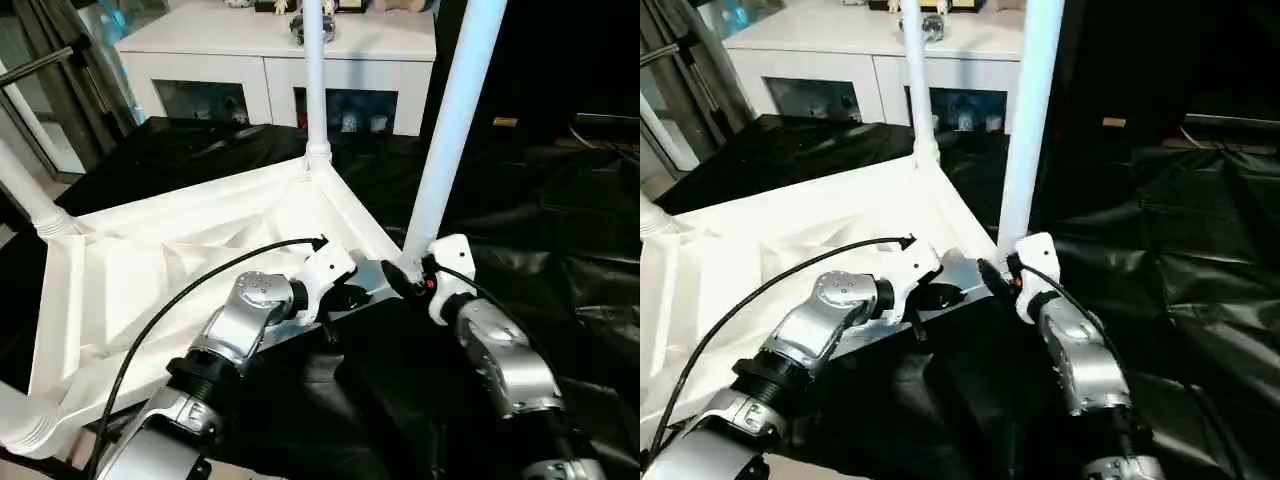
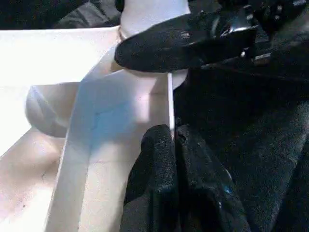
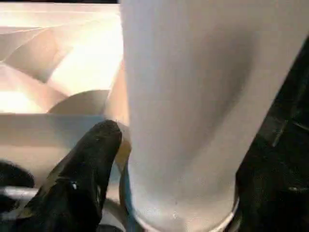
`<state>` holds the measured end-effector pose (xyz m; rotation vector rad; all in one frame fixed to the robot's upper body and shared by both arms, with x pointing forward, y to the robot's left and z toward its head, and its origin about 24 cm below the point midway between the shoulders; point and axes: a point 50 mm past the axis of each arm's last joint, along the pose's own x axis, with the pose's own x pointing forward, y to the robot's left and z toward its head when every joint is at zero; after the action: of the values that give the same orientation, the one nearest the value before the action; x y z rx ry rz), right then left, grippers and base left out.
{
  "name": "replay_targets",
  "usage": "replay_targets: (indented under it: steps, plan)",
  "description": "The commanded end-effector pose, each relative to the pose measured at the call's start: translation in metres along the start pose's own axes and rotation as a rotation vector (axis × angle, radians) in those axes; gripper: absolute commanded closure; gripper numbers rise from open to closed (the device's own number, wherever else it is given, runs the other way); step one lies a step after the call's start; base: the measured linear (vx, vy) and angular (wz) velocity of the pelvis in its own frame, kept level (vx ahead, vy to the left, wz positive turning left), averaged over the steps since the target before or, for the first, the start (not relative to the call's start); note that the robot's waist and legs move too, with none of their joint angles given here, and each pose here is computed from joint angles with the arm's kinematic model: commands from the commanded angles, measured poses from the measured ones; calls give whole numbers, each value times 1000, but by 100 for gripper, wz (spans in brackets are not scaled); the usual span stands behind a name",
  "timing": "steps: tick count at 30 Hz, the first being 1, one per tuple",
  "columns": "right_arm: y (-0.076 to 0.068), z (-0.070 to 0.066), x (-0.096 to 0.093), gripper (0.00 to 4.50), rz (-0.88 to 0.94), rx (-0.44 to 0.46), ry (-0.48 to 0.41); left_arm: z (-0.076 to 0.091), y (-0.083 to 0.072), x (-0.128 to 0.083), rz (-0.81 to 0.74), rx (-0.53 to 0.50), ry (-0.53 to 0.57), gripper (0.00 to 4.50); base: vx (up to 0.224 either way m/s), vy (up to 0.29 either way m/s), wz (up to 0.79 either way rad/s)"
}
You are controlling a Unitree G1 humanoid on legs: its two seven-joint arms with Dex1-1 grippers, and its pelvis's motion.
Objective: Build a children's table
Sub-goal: Rotate leg to tighten
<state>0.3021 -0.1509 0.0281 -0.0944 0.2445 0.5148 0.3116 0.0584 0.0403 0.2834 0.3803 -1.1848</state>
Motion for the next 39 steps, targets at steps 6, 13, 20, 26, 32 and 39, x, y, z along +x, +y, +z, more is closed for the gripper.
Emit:
replay_targets:
  steps: [6, 13, 20, 26, 32, 39]
  plan:
    - [11, 0, -11, 102, 298, -36, 2, 9, -7, -5, -149, 95, -29, 450, 0, 0, 0]
    - [8, 0, -38, 102, 576, -33, 64, 4, -5, -22, -280, 117, -12, 450, 0, 0, 0]
    - [11, 3, -47, 167, 713, -32, 98, -3, -2, -32, -333, 112, 25, 450, 0, 0, 0]
    - [16, 2, -50, 193, 756, -17, 114, -3, -2, -32, -345, 110, 27, 450, 0, 0, 0]
    - [20, -2, -49, 194, 732, 30, 112, -1, 2, -27, -268, 96, 14, 450, 0, 0, 0]
    - [21, -23, -13, 194, 265, 116, 125, 15, 6, 1, -39, 11, -29, 450, 0, 0, 0]
